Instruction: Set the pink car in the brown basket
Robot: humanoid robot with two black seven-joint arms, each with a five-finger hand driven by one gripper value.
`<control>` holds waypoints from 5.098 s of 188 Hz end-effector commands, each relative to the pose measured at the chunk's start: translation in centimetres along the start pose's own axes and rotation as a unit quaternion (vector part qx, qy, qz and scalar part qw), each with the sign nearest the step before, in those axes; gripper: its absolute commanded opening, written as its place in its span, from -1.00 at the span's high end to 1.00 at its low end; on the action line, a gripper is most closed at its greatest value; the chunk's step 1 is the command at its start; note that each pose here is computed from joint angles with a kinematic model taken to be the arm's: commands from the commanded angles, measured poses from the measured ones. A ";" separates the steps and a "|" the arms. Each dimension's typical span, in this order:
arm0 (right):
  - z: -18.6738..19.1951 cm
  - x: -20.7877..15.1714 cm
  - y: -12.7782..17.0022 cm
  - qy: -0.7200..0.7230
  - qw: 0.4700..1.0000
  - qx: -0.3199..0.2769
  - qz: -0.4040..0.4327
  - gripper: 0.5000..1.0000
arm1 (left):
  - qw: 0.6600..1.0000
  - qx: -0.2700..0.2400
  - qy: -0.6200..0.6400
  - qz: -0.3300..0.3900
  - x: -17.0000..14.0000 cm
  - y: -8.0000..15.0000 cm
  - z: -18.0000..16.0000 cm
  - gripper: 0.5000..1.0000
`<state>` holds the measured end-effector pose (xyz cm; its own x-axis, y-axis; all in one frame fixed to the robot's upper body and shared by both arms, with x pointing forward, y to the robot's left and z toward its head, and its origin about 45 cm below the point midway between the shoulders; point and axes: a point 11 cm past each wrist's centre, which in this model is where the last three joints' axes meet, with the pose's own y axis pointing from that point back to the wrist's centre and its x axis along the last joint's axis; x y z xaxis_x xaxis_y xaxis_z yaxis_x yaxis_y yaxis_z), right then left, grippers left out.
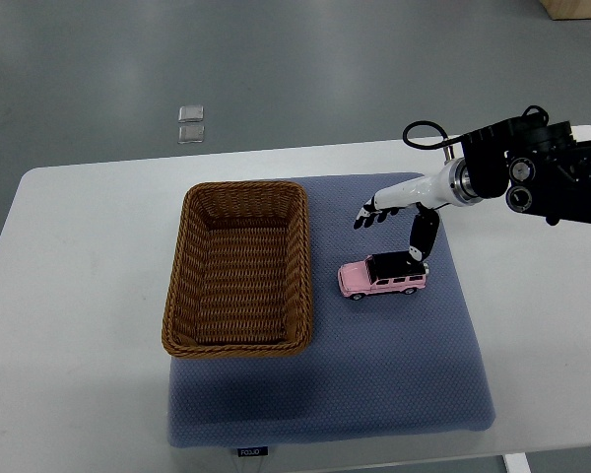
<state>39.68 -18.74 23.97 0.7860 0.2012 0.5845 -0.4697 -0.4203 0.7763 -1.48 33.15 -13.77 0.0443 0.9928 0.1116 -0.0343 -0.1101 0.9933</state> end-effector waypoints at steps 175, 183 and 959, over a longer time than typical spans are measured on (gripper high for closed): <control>3.3 -2.3 -2.1 -0.120 0.990 -0.077 0.011 -0.50 | 1.000 0.000 0.000 0.000 0.0 0.0 0.0 -1.00; 3.3 -2.4 -2.1 -0.122 0.989 -0.081 0.013 -0.49 | 1.000 0.000 0.000 0.000 0.0 0.0 0.0 -1.00; 2.2 9.3 0.2 -0.483 0.817 0.201 0.244 -0.60 | 1.000 0.000 0.000 0.000 0.0 0.0 0.0 -1.00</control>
<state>47.28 -16.76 29.25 0.6472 -0.6974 0.3079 -0.7612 -0.5693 0.3105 -1.48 33.15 -13.77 0.0444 0.9928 0.1116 -0.0344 -0.1101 0.9933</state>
